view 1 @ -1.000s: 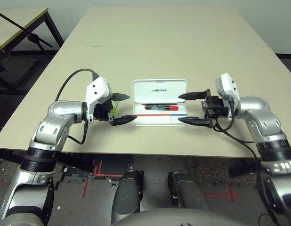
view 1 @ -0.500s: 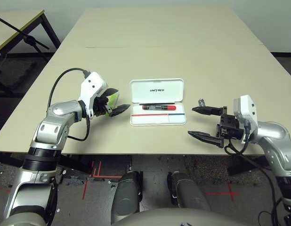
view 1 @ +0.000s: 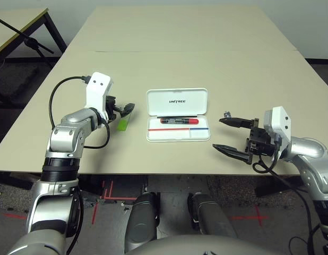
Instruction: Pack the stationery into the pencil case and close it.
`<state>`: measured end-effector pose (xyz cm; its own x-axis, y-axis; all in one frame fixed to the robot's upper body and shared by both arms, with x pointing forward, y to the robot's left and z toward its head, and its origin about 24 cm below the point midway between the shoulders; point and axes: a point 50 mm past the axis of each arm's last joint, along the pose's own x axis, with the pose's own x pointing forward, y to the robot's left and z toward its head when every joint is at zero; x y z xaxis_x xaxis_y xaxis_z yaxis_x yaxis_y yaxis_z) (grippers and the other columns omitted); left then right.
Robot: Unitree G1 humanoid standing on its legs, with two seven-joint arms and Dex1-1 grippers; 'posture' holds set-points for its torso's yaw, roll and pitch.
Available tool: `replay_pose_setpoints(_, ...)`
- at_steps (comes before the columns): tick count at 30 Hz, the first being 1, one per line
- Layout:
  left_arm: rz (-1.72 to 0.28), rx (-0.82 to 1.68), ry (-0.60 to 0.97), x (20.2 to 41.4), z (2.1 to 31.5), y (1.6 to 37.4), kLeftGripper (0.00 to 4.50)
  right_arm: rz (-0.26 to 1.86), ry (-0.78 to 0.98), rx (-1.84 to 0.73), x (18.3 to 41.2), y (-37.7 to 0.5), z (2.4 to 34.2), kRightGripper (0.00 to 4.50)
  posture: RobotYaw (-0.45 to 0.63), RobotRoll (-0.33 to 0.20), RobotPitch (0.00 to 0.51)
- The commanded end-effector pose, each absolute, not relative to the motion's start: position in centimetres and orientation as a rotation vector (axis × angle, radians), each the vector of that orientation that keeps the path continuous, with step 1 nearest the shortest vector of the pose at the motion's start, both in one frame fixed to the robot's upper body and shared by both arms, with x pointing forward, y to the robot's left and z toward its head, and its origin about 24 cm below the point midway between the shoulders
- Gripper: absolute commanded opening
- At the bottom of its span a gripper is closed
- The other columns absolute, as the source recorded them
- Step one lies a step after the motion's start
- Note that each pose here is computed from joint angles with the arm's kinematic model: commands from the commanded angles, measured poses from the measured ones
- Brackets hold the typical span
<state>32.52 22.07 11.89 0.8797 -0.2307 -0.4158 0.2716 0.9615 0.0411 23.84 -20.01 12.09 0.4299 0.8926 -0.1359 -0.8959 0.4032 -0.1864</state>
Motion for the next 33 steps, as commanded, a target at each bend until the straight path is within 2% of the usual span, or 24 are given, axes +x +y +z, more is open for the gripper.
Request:
replay_pose_setpoints(1,-0.204,0.098,0.462,32.5,11.2,22.1,4.5,1.117,0.015,-0.255,23.8,-20.2,12.1,4.48,-0.08,0.0,0.128)
replay_pose_setpoints(19,-0.071,0.056,0.576,31.8,7.6,21.1,4.5,1.105,0.017,-0.279,24.1,-20.1,12.3,4.48,-0.1,0.0,0.128)
replay_pose_setpoints(22,-0.067,0.047,0.58,31.6,7.5,21.1,3.91,1.105,0.018,-0.281,24.1,-20.1,12.4,4.5,-0.1,0.0,0.131)
replay_pose_setpoints(29,-0.114,0.045,0.621,30.7,8.7,21.4,1.19,1.101,0.017,-0.287,24.5,-20.1,12.4,4.5,-0.09,0.0,0.132)
replay_pose_setpoints(33,-0.232,0.065,0.631,30.1,9.9,21.5,1.13,1.105,0.017,-0.282,24.6,-20.0,12.4,4.5,-0.08,0.0,0.133)
